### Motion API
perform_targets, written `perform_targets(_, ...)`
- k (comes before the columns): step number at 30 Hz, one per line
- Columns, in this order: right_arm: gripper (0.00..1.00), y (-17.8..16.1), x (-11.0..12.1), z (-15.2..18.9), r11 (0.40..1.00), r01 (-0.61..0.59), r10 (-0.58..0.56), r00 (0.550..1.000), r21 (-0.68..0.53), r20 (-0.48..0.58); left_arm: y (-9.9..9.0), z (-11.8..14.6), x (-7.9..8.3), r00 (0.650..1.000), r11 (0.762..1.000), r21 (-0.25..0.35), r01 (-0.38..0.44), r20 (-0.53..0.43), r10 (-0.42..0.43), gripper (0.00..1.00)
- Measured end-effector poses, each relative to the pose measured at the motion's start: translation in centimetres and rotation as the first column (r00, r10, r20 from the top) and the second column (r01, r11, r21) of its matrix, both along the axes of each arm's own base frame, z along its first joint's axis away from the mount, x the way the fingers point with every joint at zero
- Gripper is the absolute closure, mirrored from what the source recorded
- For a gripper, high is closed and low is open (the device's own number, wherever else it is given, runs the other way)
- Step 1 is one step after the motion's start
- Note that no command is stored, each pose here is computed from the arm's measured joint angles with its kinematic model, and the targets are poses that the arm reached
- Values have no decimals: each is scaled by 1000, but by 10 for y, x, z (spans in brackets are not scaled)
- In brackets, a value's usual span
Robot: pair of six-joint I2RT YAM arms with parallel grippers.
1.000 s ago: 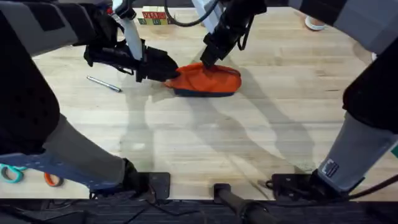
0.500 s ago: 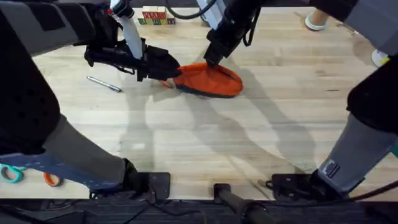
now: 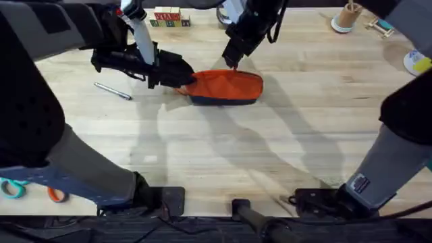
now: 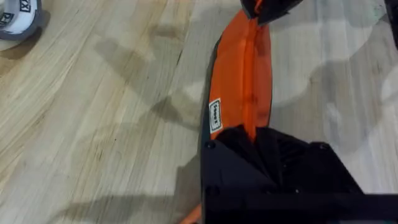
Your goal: Unzip the bag, pick up the pens from the table one at a time and place them inside, then zip the bag closed.
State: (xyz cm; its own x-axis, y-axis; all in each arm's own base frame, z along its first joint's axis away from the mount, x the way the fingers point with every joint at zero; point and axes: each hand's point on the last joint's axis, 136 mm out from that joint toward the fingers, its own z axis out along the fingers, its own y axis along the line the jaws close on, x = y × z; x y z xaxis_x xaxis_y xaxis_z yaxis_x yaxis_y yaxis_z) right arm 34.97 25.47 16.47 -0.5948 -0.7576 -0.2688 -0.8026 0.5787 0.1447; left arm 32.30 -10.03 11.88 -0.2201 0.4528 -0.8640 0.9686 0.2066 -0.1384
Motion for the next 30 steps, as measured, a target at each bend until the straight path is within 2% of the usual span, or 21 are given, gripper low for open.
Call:
perform_targets(9,971,5,1,1,1000,-5,5,1000,22,2,0,0,0,1000,1000,1,0,0,0,960)
perform_targets(20,970,20,16,7,997,-20,15,997,70,81,3,-2,0,1000,1000,14,-5,-3,5,960)
perform_targets(30,970,42,8,4,995,-73,65,993,73,102,5,-5,0,1000,1000,30,-8,-8,8,960)
